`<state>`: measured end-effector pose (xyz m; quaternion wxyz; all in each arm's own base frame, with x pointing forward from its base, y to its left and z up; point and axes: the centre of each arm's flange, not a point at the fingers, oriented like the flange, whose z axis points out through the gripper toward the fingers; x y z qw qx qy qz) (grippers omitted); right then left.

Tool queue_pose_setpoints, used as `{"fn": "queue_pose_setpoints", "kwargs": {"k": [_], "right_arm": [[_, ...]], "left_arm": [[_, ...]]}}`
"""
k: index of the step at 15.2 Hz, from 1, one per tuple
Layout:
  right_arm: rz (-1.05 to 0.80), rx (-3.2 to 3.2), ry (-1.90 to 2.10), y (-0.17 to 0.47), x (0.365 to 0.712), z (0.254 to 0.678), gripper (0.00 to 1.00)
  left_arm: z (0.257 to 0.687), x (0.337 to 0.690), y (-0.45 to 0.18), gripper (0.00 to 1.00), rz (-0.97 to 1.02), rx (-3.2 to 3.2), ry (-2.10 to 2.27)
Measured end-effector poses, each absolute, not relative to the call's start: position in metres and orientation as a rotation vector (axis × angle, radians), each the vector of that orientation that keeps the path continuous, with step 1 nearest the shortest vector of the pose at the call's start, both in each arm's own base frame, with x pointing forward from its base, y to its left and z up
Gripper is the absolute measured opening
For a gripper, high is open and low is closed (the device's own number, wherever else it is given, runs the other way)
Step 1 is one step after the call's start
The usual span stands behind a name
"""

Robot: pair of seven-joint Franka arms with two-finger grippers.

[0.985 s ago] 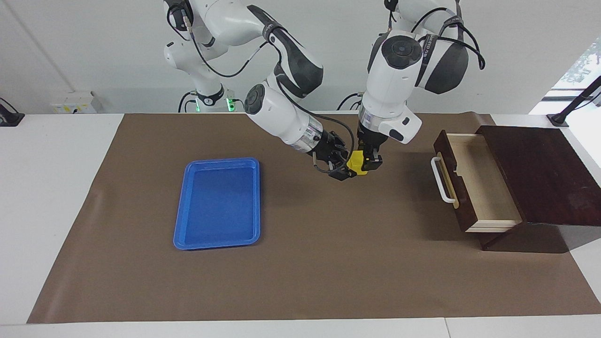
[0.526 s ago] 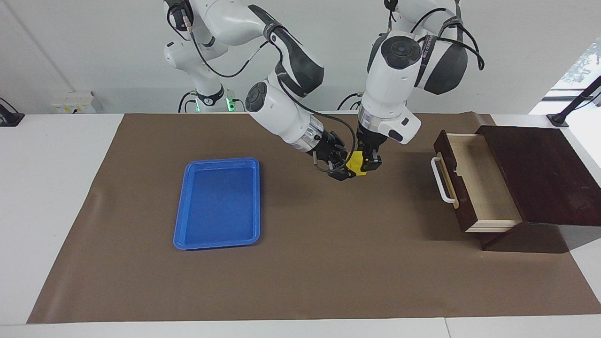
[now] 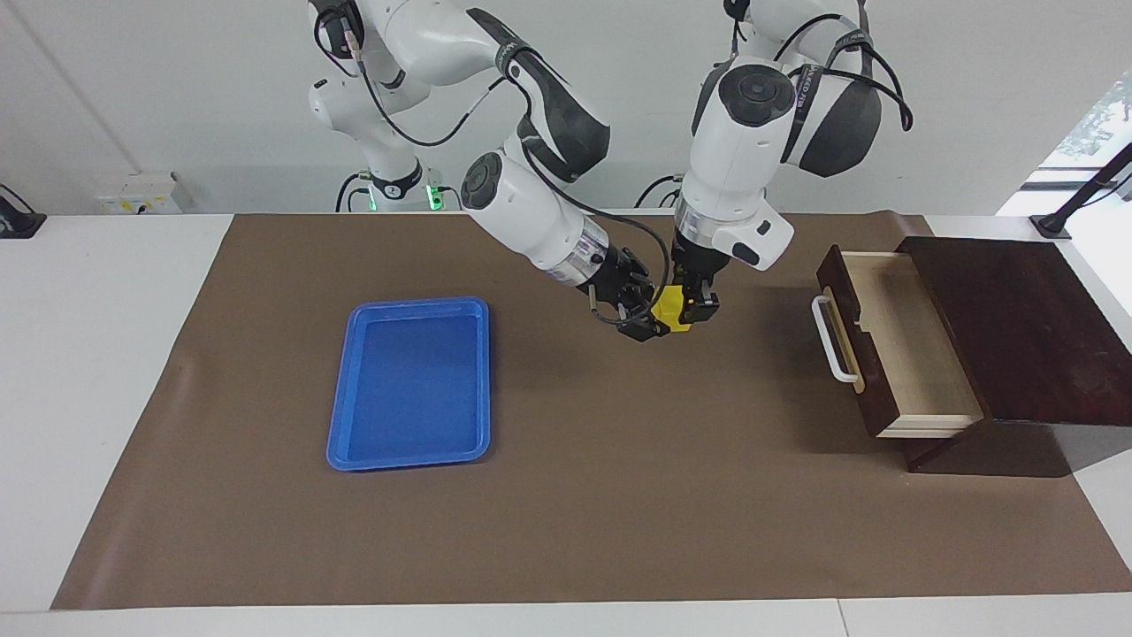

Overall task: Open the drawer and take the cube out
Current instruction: 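Close the right gripper on the yellow cube held by the left gripper, then carry the cube with the right gripper while the left gripper withdraws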

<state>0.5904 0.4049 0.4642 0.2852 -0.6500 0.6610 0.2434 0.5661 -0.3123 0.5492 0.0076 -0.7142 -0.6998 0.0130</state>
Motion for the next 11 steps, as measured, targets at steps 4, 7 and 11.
{"fn": "queue_pose_setpoints", "kwargs": {"k": [4, 7, 11], "right_arm": [[0.65, -1.737, 1.765, 0.4048, 0.5909, 0.4659, 0.57], [0.648, -1.735, 1.763, 0.4047, 0.5914, 0.4671, 0.57], [0.644, -1.73, 1.768, 0.401, 0.5939, 0.4671, 0.57]], "left_arm": [[0.549, 0.5668, -0.3112, 0.7, 0.039, -2.236, -2.184], [0.5499, 0.5669, -0.3105, 0.99, 0.038, -2.24, -2.182], [0.5511, 0.5665, -0.3104, 1.0, 0.037, -2.242, -2.183]]}}
